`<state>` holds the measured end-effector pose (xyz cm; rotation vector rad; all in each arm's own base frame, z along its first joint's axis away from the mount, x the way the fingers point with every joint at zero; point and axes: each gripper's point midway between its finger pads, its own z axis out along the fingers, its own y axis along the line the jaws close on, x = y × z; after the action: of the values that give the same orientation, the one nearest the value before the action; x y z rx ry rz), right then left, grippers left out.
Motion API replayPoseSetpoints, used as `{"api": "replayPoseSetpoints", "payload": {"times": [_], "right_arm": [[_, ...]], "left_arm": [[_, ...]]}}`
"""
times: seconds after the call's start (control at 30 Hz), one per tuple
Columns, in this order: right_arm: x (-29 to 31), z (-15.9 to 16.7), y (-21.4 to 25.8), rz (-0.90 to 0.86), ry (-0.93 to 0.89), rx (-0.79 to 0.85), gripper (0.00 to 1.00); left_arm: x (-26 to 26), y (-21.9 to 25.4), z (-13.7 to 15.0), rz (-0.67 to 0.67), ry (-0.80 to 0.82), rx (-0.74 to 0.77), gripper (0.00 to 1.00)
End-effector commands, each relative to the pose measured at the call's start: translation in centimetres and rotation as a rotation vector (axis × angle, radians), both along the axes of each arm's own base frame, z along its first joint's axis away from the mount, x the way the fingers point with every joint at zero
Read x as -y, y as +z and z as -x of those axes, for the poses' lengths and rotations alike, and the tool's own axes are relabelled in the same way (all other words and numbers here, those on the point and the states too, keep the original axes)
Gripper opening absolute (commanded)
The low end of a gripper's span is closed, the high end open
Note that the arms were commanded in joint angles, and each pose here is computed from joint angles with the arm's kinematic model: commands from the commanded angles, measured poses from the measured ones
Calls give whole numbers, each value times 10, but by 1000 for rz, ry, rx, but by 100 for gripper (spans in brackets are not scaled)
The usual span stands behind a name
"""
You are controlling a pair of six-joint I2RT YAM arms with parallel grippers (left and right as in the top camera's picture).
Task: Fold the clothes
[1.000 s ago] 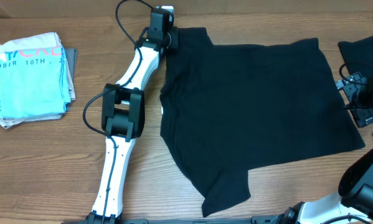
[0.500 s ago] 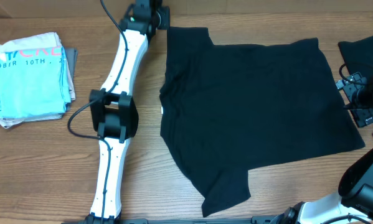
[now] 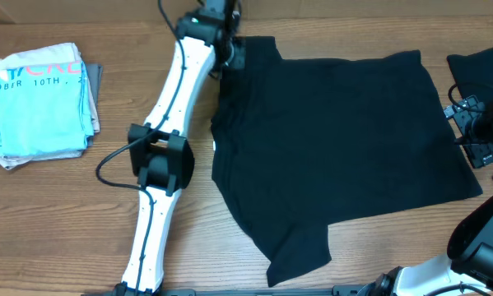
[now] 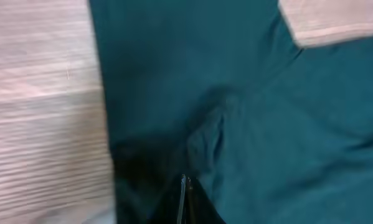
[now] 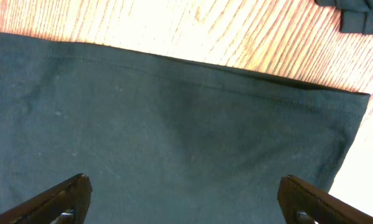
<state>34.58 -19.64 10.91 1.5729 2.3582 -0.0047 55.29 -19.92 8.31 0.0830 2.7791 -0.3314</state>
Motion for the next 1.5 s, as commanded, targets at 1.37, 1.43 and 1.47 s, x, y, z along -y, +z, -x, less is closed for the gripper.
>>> {"api": "replayPoseSetpoints", "payload": {"times": [1.37, 1.43, 1.47], "right_arm": [[2, -2, 4, 9, 3, 12, 100], [2, -2, 4, 9, 3, 12, 100], [2, -2, 4, 9, 3, 12, 100]], "left_arm": [[-73, -171, -82, -141, 159, 133, 4], [-71, -155, -89, -132, 161, 164, 4], [-70, -143, -93, -127, 160, 185, 4]]}}
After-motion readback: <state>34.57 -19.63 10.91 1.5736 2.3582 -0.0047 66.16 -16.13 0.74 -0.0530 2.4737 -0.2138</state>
